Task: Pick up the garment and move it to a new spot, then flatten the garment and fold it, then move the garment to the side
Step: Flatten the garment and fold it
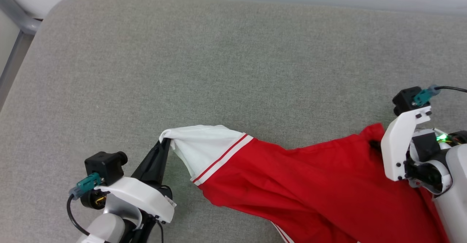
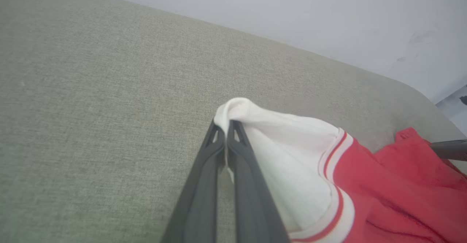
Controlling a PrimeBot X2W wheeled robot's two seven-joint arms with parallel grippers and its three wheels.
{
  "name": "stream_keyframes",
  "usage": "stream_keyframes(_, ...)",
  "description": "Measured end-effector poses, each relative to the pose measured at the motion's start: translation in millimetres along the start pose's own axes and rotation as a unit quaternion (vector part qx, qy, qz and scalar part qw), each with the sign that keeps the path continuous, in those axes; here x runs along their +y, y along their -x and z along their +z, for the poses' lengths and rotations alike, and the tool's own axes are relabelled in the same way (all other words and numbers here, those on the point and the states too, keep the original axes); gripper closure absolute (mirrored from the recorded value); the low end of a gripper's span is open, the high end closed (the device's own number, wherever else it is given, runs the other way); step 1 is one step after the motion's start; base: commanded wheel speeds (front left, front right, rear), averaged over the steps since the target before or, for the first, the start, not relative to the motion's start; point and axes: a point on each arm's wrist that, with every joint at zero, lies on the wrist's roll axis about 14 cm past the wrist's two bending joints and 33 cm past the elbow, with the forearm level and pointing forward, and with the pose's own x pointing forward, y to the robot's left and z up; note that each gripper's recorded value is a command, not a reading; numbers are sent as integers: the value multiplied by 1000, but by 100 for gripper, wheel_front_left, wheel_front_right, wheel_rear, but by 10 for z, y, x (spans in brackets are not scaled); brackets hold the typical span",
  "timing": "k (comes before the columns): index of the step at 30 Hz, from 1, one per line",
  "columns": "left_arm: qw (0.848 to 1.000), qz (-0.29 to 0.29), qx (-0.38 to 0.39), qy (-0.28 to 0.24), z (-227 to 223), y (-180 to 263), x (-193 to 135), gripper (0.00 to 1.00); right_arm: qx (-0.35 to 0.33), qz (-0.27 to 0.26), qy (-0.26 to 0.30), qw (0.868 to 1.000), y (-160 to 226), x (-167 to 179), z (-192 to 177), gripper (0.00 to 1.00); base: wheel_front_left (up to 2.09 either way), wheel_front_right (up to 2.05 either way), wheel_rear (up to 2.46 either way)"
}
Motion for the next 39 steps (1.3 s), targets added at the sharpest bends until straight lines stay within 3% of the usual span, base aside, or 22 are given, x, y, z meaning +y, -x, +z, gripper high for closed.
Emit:
stream_keyframes(8,998,-14,-43,-36,413,-29,-31,100,-139,-57,-16,989,465,-271,465,100,0,0,0)
stream_keyframes(21,984,-65,-137,-92,1606,-596,-289,100,-320,-135,-16,938,1317,-570,1297,100,0,0,0)
stream_keyframes(36,951,-68,-265,-143,3116,-1401,-459,100,-510,-204,23,835,2130,-857,2719,100,0,0,0)
stream_keyframes(39,947,-61,-279,-146,3275,-1561,-413,100,-531,-211,26,820,2166,-919,2917,100,0,0,0)
